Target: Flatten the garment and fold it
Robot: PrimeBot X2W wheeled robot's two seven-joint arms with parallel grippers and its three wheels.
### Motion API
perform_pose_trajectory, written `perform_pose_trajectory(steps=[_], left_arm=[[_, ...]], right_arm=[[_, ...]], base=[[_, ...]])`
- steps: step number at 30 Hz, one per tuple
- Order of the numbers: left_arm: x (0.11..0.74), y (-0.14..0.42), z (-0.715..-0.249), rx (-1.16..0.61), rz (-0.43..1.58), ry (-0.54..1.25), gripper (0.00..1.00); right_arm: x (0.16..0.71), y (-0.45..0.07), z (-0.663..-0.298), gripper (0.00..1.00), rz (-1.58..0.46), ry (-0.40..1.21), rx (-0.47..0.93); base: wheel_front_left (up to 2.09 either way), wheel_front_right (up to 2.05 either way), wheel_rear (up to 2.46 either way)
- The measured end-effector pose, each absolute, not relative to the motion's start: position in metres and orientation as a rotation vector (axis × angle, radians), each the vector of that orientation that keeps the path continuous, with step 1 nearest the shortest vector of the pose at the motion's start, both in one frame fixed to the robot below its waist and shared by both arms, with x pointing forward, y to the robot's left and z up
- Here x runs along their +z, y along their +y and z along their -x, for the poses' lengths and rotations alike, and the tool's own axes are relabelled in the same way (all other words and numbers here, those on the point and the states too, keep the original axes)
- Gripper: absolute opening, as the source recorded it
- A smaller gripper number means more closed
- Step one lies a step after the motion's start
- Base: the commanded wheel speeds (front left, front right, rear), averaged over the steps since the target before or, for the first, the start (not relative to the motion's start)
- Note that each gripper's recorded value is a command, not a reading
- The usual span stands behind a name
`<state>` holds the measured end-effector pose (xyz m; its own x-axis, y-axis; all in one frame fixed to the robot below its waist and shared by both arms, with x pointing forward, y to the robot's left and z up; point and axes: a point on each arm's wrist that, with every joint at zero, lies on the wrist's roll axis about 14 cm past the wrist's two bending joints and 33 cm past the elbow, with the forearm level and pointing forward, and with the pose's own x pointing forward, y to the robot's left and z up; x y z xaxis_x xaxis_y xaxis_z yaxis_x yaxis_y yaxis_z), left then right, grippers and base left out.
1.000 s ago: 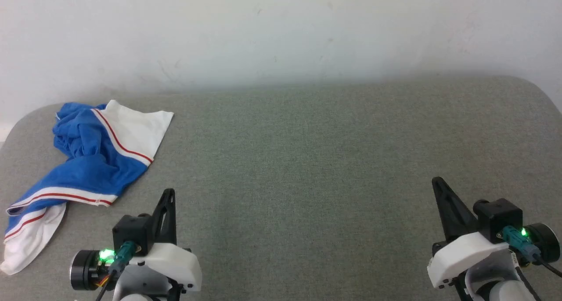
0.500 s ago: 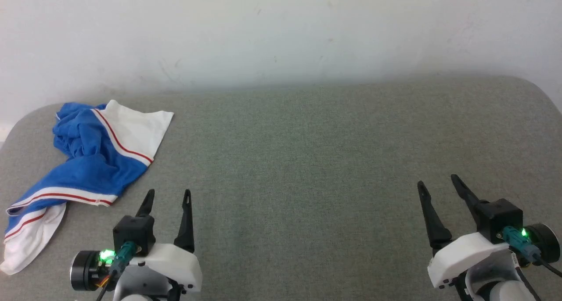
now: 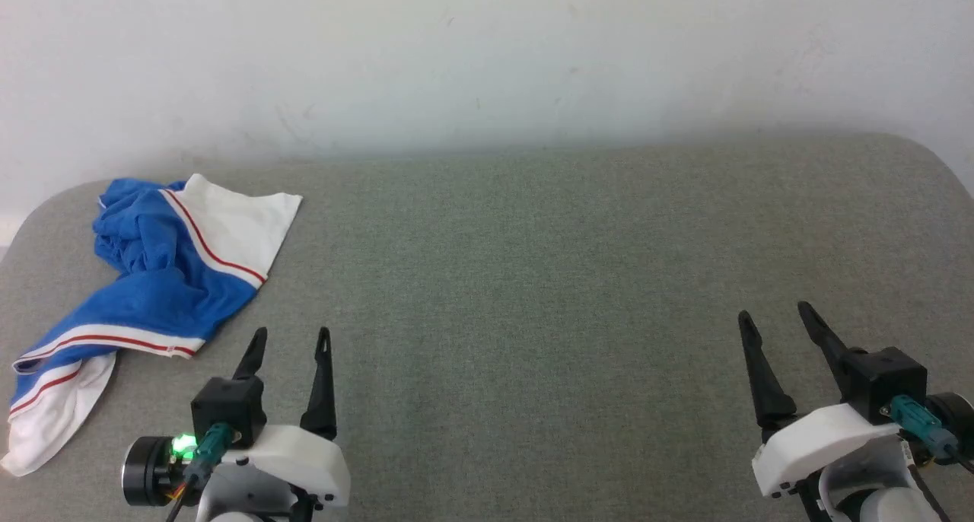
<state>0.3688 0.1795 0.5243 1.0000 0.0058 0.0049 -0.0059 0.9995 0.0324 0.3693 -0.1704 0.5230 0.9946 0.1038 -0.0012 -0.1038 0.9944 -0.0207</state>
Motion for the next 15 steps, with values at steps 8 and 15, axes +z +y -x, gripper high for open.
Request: perform_pose_trajectory(steps=[8,15], left_arm=[[0.5259,0.1823,-0.3653,0.014,-0.021,-0.019,1.0],[0.527,0.1887,-0.3607,0.034,-0.015,-0.03,1.0]], right_arm=[[0.5234,-0.1709,-0.3692,1.0,0.009,-0.011,0.102],[0.5239,-0.1692,-0.3712,1.0,-0.005,-0.019,0.108]], base=[[0.0,0.0,0.0],[0.0,0.0,0.0]])
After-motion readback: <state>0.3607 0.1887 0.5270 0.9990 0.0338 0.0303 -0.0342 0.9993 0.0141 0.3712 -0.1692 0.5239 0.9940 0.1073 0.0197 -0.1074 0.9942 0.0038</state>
